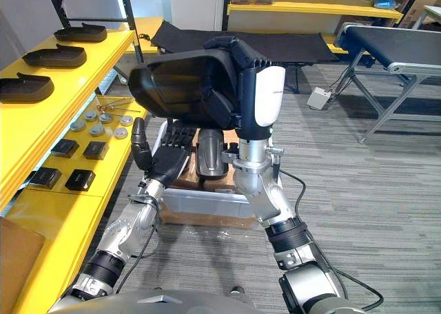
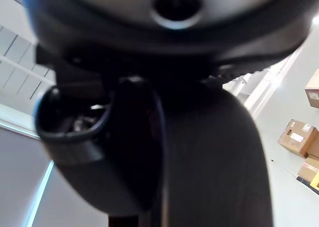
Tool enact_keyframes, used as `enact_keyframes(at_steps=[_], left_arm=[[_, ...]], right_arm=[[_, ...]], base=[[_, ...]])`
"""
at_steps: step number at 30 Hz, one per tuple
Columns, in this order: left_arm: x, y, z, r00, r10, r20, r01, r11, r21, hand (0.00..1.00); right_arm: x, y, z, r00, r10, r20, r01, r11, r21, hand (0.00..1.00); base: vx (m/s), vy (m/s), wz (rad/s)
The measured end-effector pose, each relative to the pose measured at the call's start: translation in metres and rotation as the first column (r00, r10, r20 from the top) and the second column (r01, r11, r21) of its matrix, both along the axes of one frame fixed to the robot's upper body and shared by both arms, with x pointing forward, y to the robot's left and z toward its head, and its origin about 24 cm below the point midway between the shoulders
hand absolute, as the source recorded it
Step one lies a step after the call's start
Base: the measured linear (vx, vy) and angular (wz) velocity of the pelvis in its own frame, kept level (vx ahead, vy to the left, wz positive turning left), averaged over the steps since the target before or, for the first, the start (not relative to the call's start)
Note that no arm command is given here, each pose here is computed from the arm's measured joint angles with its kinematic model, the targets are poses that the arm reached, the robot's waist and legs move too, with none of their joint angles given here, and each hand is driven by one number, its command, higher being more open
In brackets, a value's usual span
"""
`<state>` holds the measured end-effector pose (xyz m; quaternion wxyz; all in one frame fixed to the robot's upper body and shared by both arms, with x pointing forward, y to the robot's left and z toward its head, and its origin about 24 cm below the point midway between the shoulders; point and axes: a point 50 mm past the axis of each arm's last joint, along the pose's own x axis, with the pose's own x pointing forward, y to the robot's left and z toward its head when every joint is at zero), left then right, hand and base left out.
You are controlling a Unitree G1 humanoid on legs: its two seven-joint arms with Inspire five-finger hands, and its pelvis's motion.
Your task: Walk over and take three plastic housings, then place them on the shelf
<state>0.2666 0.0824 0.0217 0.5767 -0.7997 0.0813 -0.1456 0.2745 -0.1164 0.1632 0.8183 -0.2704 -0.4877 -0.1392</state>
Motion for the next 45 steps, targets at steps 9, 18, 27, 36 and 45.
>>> enact_keyframes(at_steps=[9, 18, 27, 36, 45], left_arm=[[-0.002, -0.015, 0.008, 1.0, -0.014, 0.022, 0.014, 1.0, -0.02, 1.0], [0.001, -0.008, 0.006, 0.992, 0.127, -0.014, -0.127, 0.991, -0.03, 1.0], [0.004, 0.007, 0.009, 0.963, 0.268, 0.03, -0.267, 0.963, -0.038, 0.0], [0.001, 0.011, 0.017, 0.938, 0.308, 0.158, -0.309, 0.951, -0.019, 0.0], [-0.001, 0.012, 0.014, 0.917, 0.377, 0.134, -0.383, 0.924, 0.022, 0.0]], right_arm=[[-0.009, 0.02, -0.014, 0.99, 0.125, -0.06, -0.124, 0.992, 0.02, 0.0], [-0.017, 0.036, -0.029, 0.965, 0.213, -0.154, -0.207, 0.977, 0.056, 0.0], [-0.027, 0.035, -0.049, 0.942, 0.226, -0.246, -0.202, 0.972, 0.12, 0.0], [-0.029, 0.034, -0.05, 0.942, 0.246, -0.23, -0.208, 0.962, 0.178, 0.0], [-0.037, 0.043, -0.056, 0.926, 0.293, -0.238, -0.247, 0.948, 0.202, 1.0]], base=[[0.0, 0.0, 0.0], [0.0, 0.0, -0.03], [0.03, 0.021, -0.07], [0.0, 0.007, 0.0], [0.0, 0.008, 0.0]])
